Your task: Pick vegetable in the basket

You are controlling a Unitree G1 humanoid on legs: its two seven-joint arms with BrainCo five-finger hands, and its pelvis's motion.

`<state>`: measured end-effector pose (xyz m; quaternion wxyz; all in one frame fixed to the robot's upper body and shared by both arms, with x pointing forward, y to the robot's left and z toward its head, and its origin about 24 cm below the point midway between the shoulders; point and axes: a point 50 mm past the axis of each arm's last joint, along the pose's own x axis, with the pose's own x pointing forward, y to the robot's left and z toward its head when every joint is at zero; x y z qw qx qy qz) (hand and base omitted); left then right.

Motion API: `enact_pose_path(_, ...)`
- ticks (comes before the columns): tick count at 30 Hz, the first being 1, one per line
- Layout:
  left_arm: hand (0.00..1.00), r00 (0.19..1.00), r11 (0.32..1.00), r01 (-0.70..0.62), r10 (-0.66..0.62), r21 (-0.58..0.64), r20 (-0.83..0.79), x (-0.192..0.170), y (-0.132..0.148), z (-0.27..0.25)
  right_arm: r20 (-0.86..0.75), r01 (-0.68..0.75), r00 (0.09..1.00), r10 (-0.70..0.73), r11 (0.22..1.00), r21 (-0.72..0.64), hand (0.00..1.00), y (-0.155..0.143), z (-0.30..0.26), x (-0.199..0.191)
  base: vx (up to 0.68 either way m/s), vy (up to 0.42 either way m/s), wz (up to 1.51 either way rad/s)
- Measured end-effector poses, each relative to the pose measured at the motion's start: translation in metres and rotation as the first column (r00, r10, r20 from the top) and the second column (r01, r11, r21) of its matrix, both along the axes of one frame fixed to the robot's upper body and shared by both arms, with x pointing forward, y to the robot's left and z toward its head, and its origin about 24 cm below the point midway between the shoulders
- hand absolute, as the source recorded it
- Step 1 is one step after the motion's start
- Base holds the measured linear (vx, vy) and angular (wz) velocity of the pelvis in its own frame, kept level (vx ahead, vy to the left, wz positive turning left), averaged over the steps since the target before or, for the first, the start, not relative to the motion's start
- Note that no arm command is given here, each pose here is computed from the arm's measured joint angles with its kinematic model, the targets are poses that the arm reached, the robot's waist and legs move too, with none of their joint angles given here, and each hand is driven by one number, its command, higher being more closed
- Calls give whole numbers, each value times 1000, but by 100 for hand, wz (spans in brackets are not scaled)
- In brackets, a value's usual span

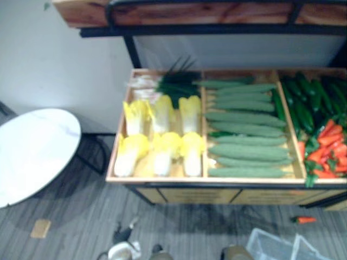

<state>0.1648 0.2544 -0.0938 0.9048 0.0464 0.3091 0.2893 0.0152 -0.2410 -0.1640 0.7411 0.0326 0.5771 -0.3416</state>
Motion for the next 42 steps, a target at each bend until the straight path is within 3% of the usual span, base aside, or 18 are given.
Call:
enact_pose_path(6,0,916,970,-49,-52,238,399,66,29,96,-9,-22,1000,22,1000,-10,100,-1,1,-6,-13,14,9)
enact_pose_path(14,0,773,928,-16,-225,373,593,96,12,162,-21,-21,1000,20,999,-30,100,-6,4,-18,-82,58,2)
enact_pose_path(22,0,794,870,110,-368,480,484,113,-8,153,-14,-52,999,51,997,-54,100,-14,7,-16,-57,24,-7)
enact_pose_path(26,0,826,806,195,-442,560,349,123,-10,143,1,-69,998,69,996,-60,100,-14,8,-9,29,17,-12)
enact_pose_path(42,0,830,746,237,-488,622,269,167,-16,163,118,-91,987,109,984,-150,100,-27,18,43,46,7,-12)
